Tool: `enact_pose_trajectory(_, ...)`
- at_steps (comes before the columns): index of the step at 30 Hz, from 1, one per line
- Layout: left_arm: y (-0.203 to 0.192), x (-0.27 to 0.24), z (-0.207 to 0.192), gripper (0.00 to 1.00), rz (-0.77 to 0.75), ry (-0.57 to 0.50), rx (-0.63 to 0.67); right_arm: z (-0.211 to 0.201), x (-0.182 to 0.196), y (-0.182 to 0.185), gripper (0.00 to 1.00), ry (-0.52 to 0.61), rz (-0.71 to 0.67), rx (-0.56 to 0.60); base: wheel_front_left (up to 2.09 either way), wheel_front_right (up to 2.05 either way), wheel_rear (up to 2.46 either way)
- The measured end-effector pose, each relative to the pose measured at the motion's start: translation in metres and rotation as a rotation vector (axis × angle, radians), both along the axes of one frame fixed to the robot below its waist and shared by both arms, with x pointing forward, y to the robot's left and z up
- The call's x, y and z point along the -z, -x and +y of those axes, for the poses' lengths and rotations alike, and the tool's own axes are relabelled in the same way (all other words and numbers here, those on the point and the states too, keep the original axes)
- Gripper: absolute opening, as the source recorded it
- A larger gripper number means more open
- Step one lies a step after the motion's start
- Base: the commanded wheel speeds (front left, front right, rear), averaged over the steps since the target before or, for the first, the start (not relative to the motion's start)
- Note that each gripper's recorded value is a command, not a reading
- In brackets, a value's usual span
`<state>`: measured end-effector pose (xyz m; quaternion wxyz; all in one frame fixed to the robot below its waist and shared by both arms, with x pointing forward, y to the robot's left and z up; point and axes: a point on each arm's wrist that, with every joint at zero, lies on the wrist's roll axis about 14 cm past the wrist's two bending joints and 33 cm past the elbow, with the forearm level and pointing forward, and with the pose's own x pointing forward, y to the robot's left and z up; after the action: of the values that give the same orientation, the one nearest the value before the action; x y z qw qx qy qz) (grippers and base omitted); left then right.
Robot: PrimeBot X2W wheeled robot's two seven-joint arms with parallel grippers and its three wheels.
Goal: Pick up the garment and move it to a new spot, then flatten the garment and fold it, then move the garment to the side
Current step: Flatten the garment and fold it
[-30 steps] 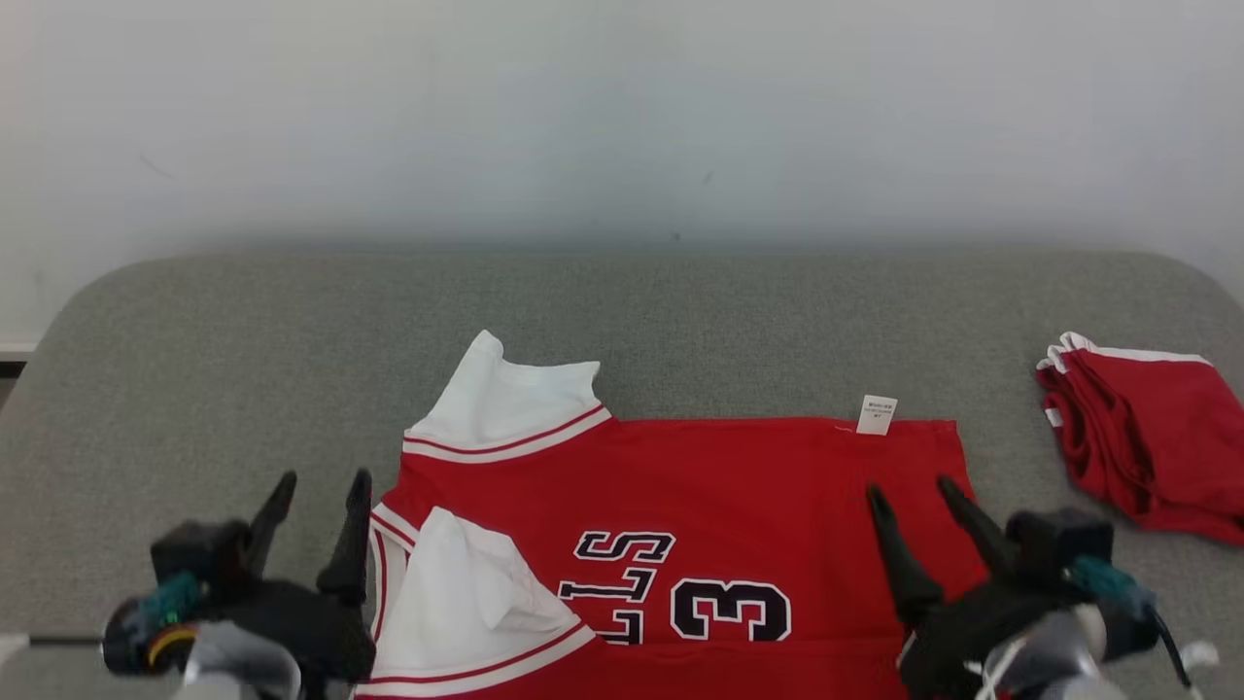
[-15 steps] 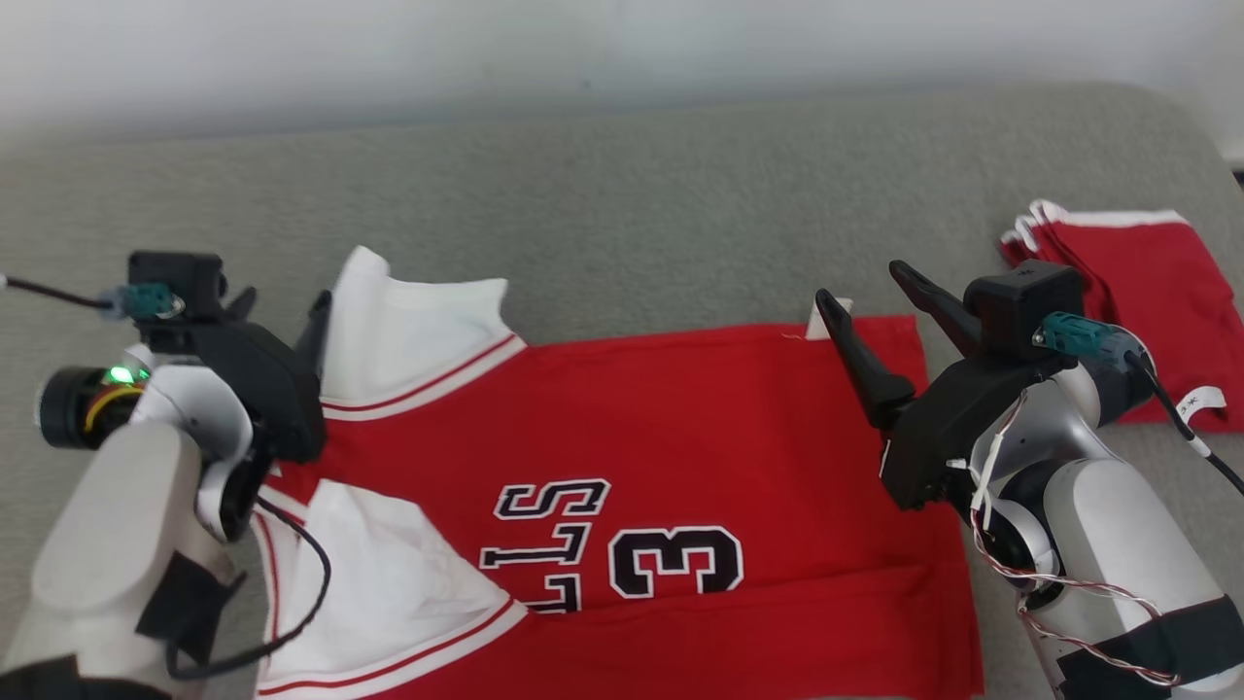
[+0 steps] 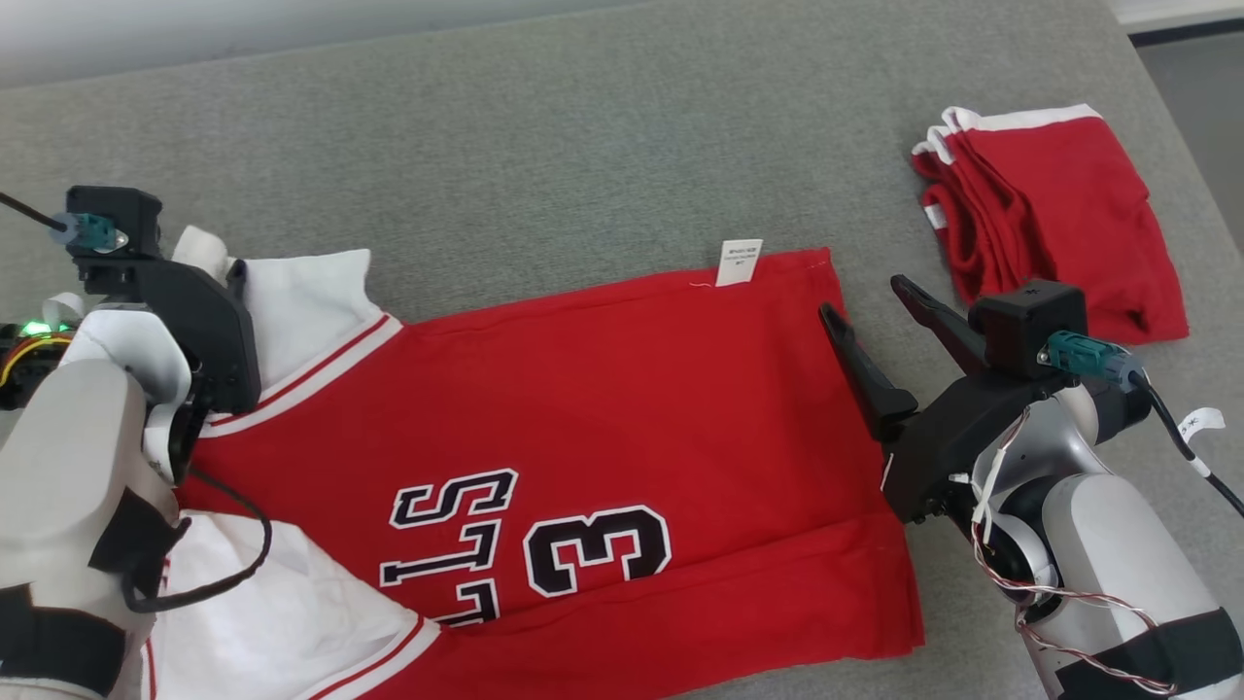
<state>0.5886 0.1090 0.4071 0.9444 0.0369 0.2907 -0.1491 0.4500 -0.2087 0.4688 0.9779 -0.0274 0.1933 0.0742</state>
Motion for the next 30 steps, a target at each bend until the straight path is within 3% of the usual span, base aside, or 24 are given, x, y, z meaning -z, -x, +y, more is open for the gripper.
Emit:
enact_pose_trajectory(8, -0.009, 0.003, 0.014, 1.00, 0.019, -0.028, -0.062, -0.003, 0.003, 0.001, 1.00, -0.009, 0.008, 0.016, 0.00, 0.00, 0.00)
enact_pose_trajectory(22, -0.010, -0.013, 0.024, 1.00, 0.043, 0.027, -0.103, 0.004, -0.002, -0.002, 1.00, -0.014, -0.010, -0.001, 0.00, 0.00, 0.00)
enact_pose_trajectory(24, -0.008, -0.008, 0.027, 0.90, 0.066, 0.016, -0.105, 0.005, -0.001, -0.002, 1.00, -0.014, -0.008, 0.000, 0.00, 0.00, 0.00)
enact_pose_trajectory(27, -0.007, 0.000, 0.028, 0.87, 0.085, 0.005, -0.112, 0.005, 0.001, -0.002, 1.00, -0.012, -0.001, 0.000, 0.00, 0.00, 0.00)
enact_pose_trajectory(29, -0.005, 0.007, 0.030, 0.69, 0.099, -0.002, -0.115, 0.004, 0.003, -0.002, 1.00, -0.010, 0.002, 0.001, 0.00, 0.00, 0.00)
enact_pose_trajectory(30, -0.005, 0.010, 0.029, 0.47, 0.107, -0.003, -0.107, 0.004, 0.003, -0.003, 1.00, -0.010, 0.003, 0.001, 0.00, 0.00, 0.00)
